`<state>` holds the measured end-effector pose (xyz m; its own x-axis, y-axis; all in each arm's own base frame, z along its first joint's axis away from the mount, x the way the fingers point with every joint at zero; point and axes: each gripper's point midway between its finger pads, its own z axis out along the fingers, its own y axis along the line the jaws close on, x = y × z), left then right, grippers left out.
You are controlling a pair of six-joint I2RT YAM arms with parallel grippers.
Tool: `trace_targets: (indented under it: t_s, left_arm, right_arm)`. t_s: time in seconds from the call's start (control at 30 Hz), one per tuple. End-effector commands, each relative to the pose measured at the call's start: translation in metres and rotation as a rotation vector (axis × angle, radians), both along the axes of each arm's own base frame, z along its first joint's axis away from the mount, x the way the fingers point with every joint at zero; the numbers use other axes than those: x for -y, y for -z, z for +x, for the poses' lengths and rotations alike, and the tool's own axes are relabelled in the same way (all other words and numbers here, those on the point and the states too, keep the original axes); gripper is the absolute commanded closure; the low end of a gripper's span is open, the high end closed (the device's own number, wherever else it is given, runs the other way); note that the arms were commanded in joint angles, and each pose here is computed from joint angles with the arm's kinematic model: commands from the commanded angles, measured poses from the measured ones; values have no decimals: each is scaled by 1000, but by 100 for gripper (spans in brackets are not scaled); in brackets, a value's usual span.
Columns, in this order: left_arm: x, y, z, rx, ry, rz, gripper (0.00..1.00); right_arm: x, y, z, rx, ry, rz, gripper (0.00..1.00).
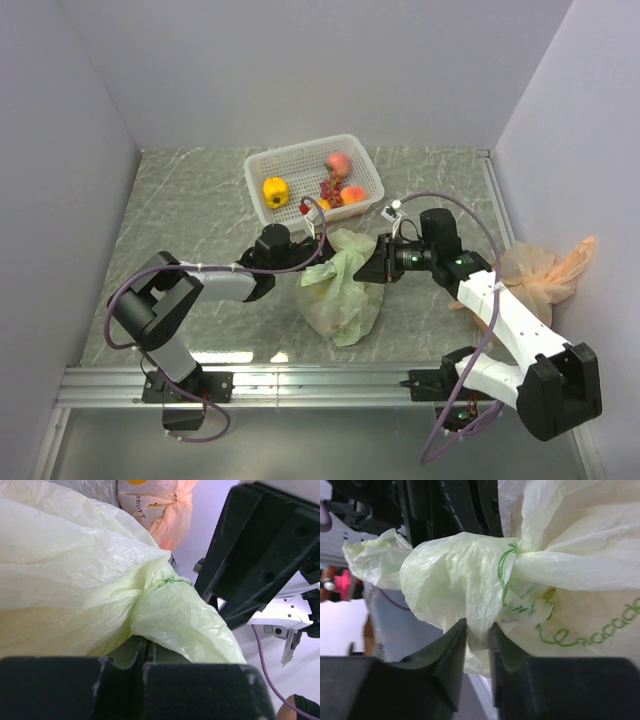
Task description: Place the fake fruits into the plastic bag and tie a complex knot
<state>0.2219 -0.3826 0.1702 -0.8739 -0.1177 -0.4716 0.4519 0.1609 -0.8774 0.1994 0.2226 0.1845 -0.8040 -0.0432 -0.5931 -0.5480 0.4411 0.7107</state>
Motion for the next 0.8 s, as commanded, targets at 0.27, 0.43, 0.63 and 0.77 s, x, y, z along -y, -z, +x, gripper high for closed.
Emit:
trace_targets:
  t_s: [0.27,0.43,0.63,0.77]
  left_arm:
    - [17,-35,14,28,-10,-143,100]
    - [18,-40,15,21,-10,-169,100]
    - [12,-41,8,32,1,-168,100]
    - [11,-40,6,37,12,-169,100]
  right_arm:
    - [-43,9,-29,8,-194,41,100]
    - [-46,22,-30,-26,-242,2,98]
    - [-15,1,-22,34,-169,-53,55]
    - [11,-25,-15,92,-67,-56,48]
